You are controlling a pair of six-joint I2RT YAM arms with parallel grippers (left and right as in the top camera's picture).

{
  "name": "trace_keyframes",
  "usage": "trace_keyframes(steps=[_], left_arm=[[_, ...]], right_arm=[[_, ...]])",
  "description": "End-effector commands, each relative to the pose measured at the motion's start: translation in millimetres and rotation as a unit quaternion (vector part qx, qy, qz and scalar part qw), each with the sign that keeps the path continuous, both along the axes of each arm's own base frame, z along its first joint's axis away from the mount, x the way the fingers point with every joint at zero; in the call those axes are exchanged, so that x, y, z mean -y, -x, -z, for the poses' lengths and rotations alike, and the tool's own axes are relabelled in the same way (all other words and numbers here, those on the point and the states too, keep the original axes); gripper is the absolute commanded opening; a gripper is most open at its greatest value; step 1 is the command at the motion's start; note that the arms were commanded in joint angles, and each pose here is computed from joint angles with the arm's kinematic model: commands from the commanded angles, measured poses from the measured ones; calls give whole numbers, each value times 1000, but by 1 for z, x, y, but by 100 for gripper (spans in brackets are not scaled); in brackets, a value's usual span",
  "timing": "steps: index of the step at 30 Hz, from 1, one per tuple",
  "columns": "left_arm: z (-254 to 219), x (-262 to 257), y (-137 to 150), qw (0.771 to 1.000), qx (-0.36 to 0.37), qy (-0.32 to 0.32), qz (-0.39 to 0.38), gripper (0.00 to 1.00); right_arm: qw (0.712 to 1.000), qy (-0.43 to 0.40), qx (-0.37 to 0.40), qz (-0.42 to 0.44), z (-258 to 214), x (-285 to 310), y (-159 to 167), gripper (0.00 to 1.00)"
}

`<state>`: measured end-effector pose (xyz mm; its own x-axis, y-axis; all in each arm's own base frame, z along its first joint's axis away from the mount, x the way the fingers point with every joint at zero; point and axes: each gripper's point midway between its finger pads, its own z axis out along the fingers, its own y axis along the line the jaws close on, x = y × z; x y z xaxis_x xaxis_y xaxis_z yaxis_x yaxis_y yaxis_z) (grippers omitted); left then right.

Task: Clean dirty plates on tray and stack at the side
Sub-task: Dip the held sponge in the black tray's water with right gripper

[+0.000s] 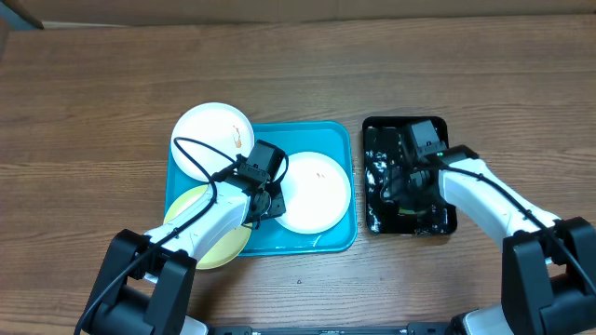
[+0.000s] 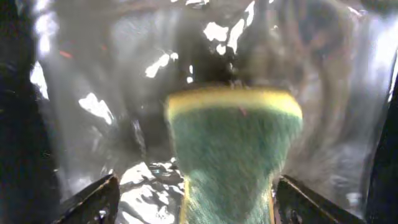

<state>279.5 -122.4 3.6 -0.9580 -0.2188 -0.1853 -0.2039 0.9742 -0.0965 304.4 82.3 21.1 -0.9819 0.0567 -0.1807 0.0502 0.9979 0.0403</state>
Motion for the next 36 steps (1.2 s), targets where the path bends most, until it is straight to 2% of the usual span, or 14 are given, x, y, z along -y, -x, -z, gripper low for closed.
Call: trace_keyframes(steps=[1,4,8,10,11,12,13,19,24,36], left_arm=[[7,-1,3,1000,-12,-12,10,33],[7,-1,3,1000,-11,-12,10,20],[7,-1,3,1000,-10,-11,10,20],[7,-1,3,1000,-10,-11,10,20],[7,-1,3,1000,-10,-11,10,19],[7,-1,3,1000,-10,-11,10,19],[7,-1,3,1000,-10,-11,10,20],[7,-1,3,1000,-11,-12,10,4],[7,-1,3,1000,-12,-12,10,4],[7,-1,2,1000,-9,-13,9,4]], right_arm=[[1000,-3,15,4,-7,0,-6,80],[1000,7,13,5,5,5,1,74],[1000,10,29,7,25,9,6,70],[999,-21,33,0,30,-1,7,70],[999,-38,32,-5,29,-7,7,54],[998,-48,33,-10,28,-12,6,23],[998,-53,37,-11,25,-13,3,4],[998,-54,43,-11,-27,-19,-18,4],[999,-37,18,-7,-67,-14,-12,4],[1000,-4,21,4,-54,-2,-12,4]])
